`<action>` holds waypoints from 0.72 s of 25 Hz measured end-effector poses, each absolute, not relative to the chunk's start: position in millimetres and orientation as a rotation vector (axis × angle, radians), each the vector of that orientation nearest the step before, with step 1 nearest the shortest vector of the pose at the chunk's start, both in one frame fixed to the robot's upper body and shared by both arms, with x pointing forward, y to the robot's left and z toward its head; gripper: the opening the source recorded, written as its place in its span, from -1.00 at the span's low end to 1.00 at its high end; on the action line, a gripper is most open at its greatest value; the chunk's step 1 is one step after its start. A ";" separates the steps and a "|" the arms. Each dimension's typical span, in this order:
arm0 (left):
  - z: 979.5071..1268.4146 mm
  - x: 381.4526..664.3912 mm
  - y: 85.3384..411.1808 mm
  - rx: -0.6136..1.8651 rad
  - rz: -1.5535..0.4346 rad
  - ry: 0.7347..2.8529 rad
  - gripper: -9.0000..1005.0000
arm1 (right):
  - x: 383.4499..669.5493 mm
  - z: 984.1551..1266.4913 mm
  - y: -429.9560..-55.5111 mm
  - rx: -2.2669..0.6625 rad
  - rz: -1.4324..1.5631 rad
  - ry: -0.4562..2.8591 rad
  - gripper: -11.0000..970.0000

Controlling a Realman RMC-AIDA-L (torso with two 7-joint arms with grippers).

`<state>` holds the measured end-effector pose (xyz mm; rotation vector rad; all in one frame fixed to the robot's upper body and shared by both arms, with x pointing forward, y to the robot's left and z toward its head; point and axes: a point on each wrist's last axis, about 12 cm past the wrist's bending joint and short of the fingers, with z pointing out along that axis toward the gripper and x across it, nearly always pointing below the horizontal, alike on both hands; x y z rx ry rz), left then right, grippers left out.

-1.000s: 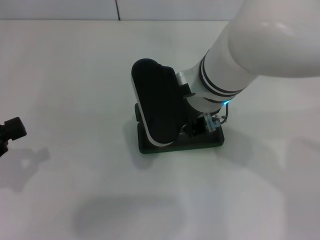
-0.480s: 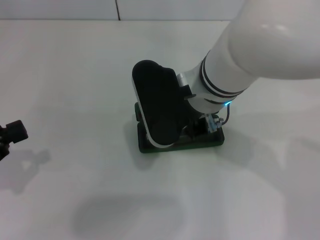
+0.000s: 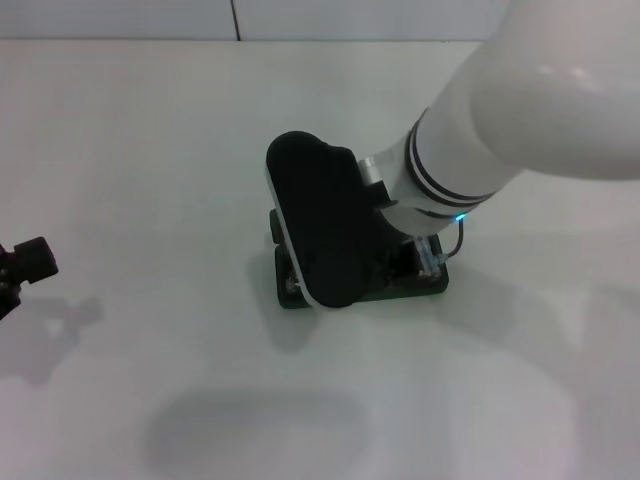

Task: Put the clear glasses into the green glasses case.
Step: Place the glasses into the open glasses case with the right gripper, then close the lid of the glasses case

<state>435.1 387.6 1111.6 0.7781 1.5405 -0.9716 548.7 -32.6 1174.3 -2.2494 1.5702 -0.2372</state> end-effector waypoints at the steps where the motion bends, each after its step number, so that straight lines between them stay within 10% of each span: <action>1: 1111.8 435.4 387.5 0.778 -0.973 1.541 -0.88 | 547.5 1174.6 -33.5 -2.247 -0.239 1.568 -0.58; 18: 1112.8 438.5 384.3 0.775 -0.982 1.527 -0.88 | 524.3 1192.0 -64.1 -2.118 -0.108 1.647 -0.58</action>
